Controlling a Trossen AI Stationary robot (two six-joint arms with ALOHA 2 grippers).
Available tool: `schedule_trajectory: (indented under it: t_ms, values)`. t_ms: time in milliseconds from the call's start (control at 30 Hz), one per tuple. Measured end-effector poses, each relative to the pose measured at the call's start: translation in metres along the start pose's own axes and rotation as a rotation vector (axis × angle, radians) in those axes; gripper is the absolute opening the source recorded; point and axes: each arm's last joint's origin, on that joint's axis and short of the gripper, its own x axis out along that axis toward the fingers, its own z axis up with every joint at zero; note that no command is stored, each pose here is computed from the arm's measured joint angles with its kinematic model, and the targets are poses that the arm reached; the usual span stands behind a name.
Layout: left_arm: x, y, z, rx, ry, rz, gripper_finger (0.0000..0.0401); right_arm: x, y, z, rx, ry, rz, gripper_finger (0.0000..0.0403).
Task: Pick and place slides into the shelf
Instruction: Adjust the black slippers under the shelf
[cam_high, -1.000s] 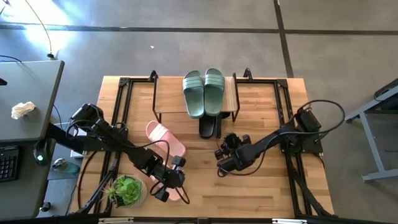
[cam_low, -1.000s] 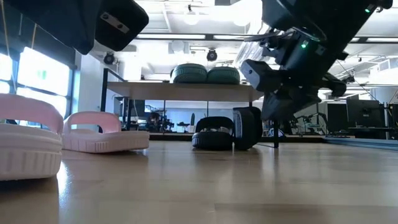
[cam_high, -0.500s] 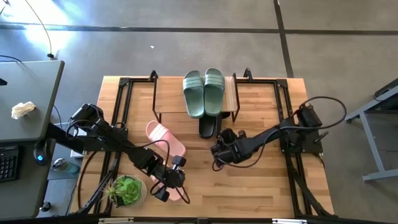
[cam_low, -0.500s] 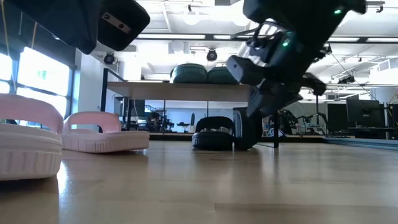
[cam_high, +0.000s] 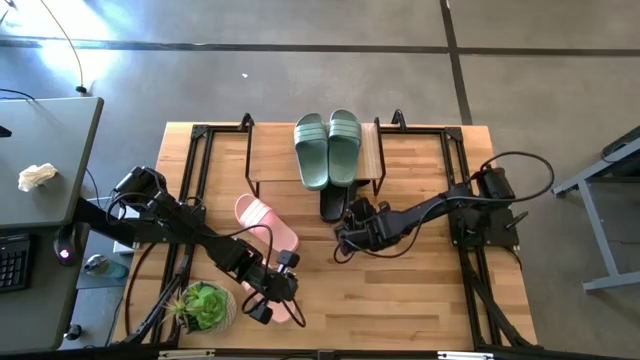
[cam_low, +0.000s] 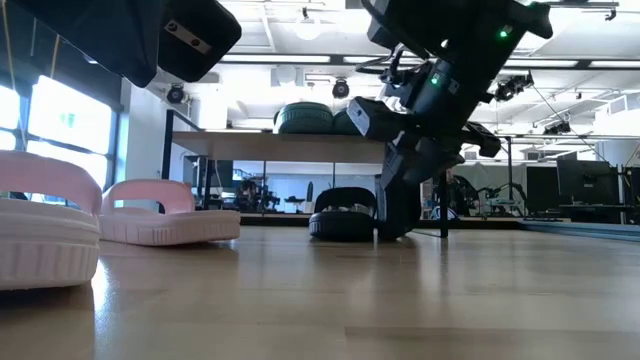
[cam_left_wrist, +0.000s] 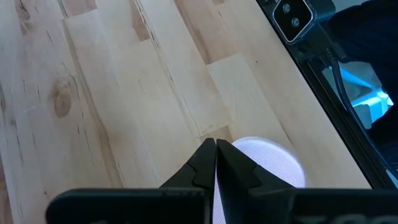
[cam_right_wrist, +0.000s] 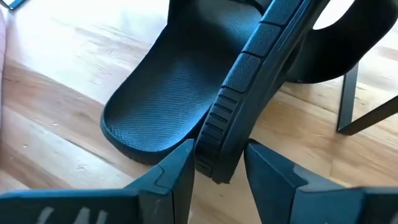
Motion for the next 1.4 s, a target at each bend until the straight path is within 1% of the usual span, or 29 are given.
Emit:
schedule_trajectory:
  t_ms: [333, 467, 767, 1033, 1200, 1300, 1400]
  values:
    - [0.000, 0.000, 0.002, -0.002, -0.025, -0.004, 0.0003, 0.004, 0.003, 0.006, 0.059, 0.014, 0.037, 0.0129]
    - [0.000, 0.000, 0.002, -0.002, -0.023, -0.005, 0.0003, 0.006, 0.003, 0.007, 0.088, 0.016, 0.031, 0.0129]
    - [0.000, 0.000, 0.002, -0.003, -0.024, -0.005, 0.0003, 0.008, 0.000, 0.007, 0.091, 0.015, 0.006, 0.0125]
    - [0.000, 0.000, 0.003, -0.010, -0.027, -0.005, 0.0003, 0.018, 0.000, 0.005, 0.085, 0.013, -0.023, 0.0081]
    - [0.000, 0.000, 0.003, -0.011, -0.028, -0.005, 0.0003, 0.013, 0.001, -0.001, 0.024, -0.028, -0.033, 0.0040]
    - [0.000, 0.000, 0.003, -0.012, -0.028, -0.005, 0.0003, 0.011, -0.002, -0.005, -0.029, -0.027, -0.054, 0.0011]
    - [0.000, 0.000, 0.003, -0.012, -0.031, -0.004, 0.0003, 0.008, -0.004, -0.009, -0.054, -0.023, -0.071, 0.0005]
